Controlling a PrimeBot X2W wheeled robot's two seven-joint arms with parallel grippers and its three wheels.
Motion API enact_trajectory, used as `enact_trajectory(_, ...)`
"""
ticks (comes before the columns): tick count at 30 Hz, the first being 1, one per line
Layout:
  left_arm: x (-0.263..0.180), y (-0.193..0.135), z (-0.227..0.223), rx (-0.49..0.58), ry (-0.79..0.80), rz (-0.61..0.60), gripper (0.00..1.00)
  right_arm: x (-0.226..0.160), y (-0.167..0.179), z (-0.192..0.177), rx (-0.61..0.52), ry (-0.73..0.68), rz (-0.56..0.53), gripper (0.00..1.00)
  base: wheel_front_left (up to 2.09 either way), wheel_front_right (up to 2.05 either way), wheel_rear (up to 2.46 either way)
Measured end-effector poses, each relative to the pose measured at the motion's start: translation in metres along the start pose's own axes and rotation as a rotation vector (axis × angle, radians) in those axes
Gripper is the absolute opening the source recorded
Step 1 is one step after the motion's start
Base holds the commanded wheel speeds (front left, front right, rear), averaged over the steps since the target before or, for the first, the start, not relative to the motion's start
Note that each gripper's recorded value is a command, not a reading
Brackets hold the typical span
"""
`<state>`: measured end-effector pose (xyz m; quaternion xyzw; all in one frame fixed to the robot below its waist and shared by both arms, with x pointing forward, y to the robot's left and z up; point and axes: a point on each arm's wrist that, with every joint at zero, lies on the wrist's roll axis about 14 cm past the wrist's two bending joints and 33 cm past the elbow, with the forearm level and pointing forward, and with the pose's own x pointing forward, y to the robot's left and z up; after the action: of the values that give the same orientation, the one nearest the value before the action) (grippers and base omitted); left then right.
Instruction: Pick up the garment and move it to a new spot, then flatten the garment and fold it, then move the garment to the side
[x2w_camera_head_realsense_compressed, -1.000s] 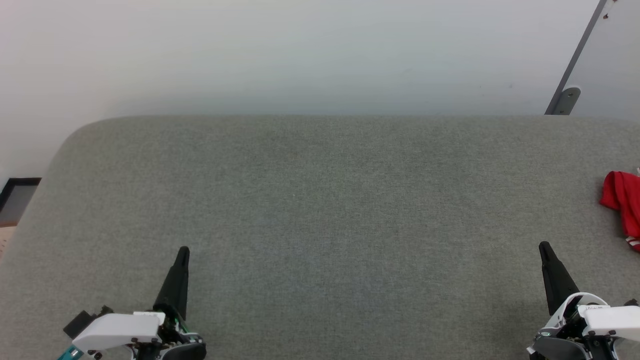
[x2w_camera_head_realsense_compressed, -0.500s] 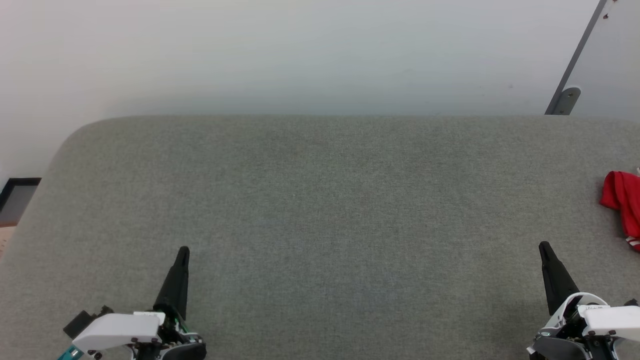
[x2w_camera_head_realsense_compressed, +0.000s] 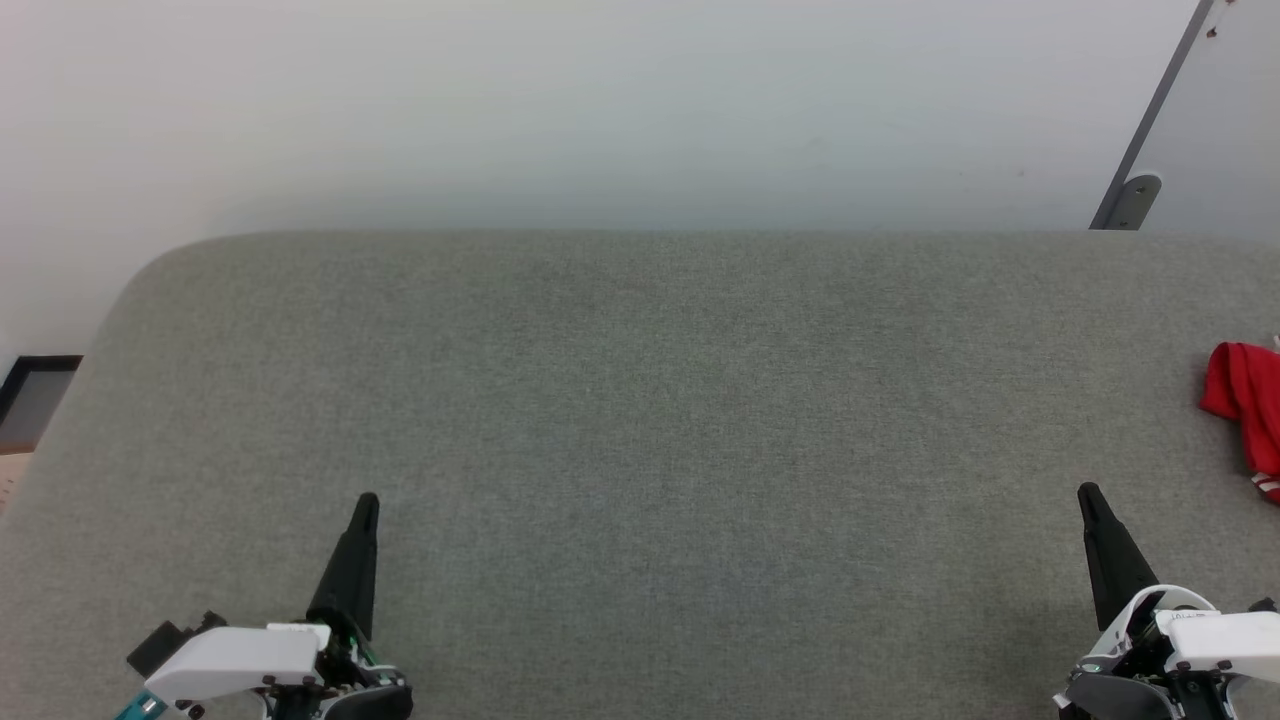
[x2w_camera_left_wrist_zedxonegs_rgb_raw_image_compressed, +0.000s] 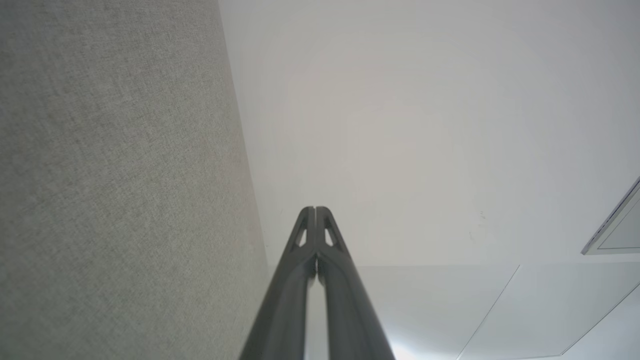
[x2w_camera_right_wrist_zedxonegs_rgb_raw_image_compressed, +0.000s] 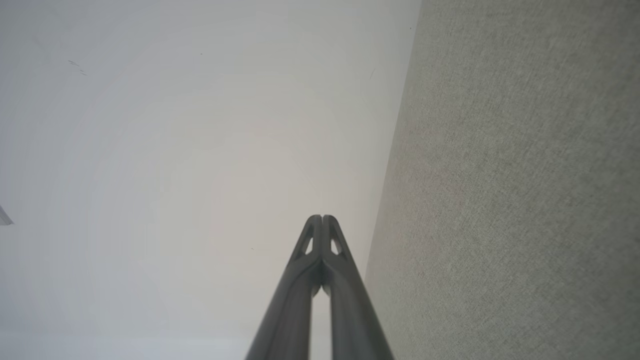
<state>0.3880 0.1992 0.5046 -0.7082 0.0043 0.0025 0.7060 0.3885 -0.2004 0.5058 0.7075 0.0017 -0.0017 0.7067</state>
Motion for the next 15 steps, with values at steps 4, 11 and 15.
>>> enact_trajectory(4,0.0,-0.0001,0.0,0.0,0.0,0.0,0.0,0.0,0.0,0.0,0.0,0.0,0.0,0.0,0.0,0.0,0.0)
enact_trajectory(11,0.0,-0.0001,0.0,0.0,0.0,0.0,0.0,0.0,0.0,0.0,0.0,0.0,0.0,0.0,0.0,0.0,0.0)
enact_trajectory(15,0.0,-0.0001,0.0,0.0,0.0,0.0,0.0,0.0,0.0,0.0,0.0,0.0,0.0,0.0,0.0,0.0,0.0)
